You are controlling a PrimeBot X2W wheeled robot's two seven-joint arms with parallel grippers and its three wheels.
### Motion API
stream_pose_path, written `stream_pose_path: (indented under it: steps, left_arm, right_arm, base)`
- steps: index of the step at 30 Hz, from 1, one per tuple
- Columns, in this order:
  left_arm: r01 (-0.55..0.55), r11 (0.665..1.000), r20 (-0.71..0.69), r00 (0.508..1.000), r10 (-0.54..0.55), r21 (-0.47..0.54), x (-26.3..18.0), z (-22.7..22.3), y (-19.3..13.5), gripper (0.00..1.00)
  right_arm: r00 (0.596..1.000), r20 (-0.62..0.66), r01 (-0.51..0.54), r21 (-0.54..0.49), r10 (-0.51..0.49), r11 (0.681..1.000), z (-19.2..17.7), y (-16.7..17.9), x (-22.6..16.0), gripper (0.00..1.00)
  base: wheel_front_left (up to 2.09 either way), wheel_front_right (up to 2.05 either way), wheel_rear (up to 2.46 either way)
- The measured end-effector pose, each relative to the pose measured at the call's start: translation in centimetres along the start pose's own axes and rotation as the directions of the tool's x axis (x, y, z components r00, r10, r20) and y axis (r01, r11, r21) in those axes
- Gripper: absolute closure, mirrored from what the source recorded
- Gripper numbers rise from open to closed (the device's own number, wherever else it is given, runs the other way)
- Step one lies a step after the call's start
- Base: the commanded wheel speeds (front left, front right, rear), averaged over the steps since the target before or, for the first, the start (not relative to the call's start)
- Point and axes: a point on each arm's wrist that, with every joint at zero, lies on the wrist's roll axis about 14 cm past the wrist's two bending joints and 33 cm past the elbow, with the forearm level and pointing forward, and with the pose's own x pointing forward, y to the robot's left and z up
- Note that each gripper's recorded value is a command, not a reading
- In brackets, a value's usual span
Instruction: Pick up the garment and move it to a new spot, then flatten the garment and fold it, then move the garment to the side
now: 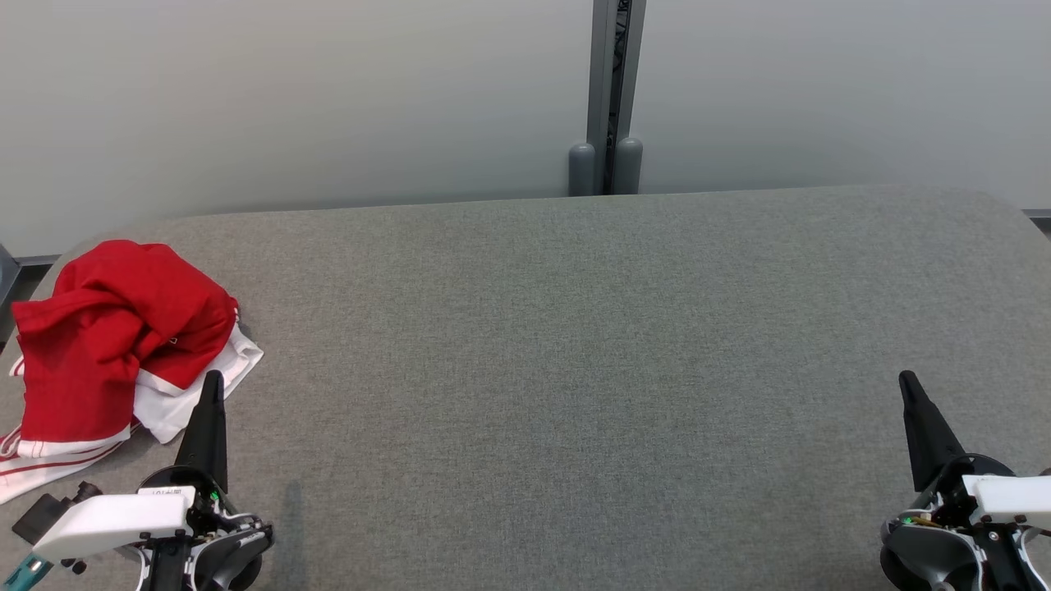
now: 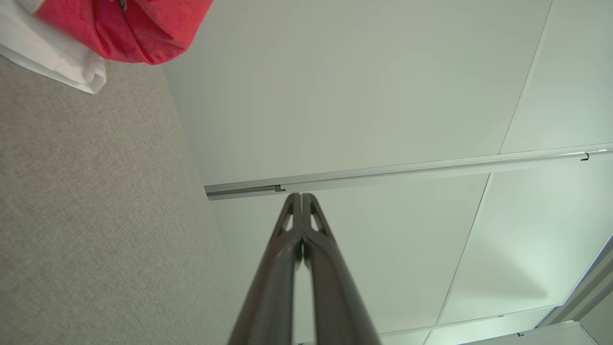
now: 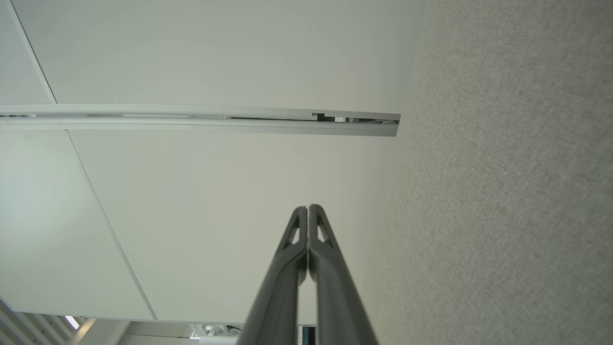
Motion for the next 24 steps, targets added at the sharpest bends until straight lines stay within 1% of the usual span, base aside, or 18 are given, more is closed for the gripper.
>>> stream_pose_path:
  steps: [24]
  left_arm:
    - [0.000, 1.000, 0.000, 1.000, 0.000, 0.000, 0.00, 0.00, 0.00, 1.00]
  right_arm:
    - [1.000, 0.000, 0.000, 0.000, 0.000, 1.000, -0.01, 0.00, 0.00, 1.00]
  base:
    - [0.00, 0.00, 0.00]
